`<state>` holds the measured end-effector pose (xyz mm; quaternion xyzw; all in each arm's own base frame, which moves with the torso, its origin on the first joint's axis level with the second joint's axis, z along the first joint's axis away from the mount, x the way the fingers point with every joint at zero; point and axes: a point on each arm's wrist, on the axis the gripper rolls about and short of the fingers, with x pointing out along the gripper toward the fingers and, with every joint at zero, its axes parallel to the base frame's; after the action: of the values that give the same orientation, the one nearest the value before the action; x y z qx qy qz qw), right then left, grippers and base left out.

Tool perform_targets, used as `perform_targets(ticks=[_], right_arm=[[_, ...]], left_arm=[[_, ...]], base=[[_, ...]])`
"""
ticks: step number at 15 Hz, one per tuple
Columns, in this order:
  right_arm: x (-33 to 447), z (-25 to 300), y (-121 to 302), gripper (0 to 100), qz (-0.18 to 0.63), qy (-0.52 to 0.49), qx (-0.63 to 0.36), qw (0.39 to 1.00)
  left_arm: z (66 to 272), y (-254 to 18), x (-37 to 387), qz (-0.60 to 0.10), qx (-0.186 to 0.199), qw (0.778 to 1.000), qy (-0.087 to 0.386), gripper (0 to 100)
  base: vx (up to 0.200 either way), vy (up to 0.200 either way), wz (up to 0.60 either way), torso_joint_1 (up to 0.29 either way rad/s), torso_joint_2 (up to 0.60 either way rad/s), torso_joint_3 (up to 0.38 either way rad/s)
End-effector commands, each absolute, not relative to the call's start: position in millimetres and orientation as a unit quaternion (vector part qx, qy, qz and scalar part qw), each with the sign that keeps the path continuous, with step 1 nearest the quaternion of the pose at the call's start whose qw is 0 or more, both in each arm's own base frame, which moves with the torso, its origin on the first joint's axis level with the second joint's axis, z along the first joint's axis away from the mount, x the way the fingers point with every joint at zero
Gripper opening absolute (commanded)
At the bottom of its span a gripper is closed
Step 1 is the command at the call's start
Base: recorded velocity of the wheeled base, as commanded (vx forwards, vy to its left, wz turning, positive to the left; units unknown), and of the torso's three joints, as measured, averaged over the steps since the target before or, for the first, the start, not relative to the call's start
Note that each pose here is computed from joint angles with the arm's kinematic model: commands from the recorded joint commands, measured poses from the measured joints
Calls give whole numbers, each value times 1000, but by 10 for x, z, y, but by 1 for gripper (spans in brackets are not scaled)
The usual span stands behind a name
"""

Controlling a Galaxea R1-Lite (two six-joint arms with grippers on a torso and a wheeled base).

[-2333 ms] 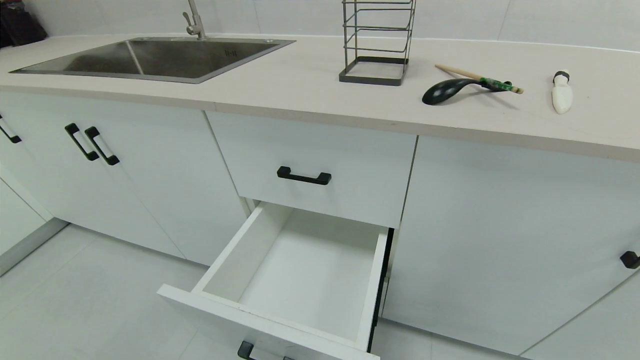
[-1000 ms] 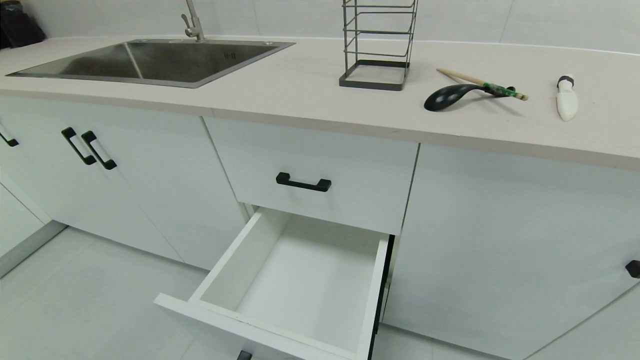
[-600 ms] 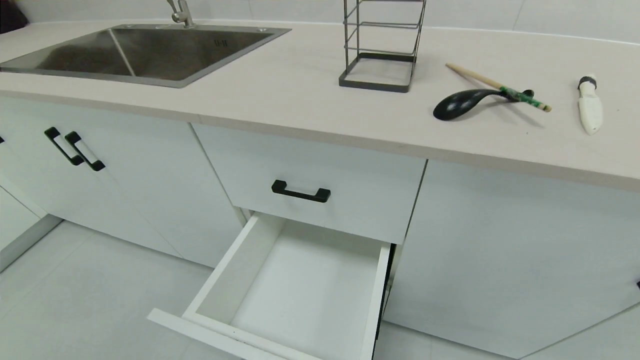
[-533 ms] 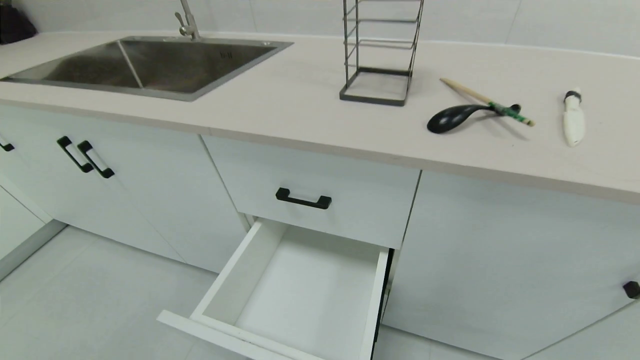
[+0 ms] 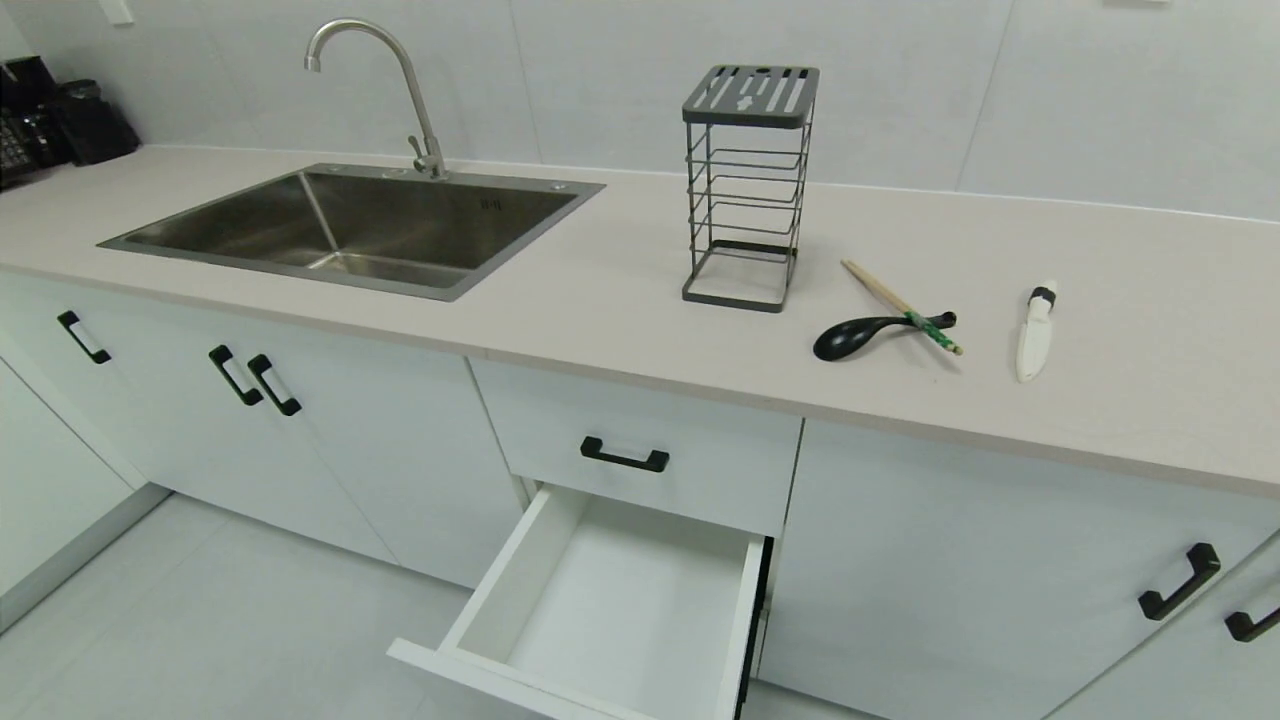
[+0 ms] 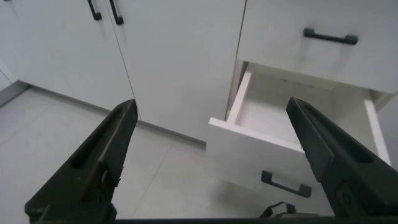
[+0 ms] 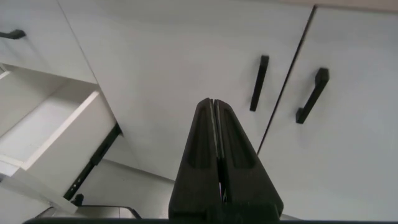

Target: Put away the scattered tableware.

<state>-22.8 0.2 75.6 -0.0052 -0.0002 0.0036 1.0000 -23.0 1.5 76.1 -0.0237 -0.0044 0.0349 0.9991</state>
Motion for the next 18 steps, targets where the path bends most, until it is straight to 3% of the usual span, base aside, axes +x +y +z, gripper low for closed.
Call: perform_targets(ticks=[1, 9, 17, 18], right_arm=[[-228, 759, 2, 0, 4, 0, -6, 1000], [-227, 755, 3, 0, 5, 1, -5, 1000], [-227, 755, 3, 0, 5, 1, -6, 1000], [-227, 755, 2, 100, 4, 1, -6, 1000]], left_arm=[[760, 15, -229, 35, -24, 999, -3, 100], [760, 15, -229, 36, -24, 999, -3, 100], [760, 15, -229, 36, -24, 999, -3, 100], [760, 15, -229, 35, -24, 999, -3, 100]], base=[[0, 0, 0, 246, -481, -217], [0, 0, 0, 327, -499, -242], [0, 0, 0, 182, -344, -164], [0, 0, 0, 295, -559, -261]])
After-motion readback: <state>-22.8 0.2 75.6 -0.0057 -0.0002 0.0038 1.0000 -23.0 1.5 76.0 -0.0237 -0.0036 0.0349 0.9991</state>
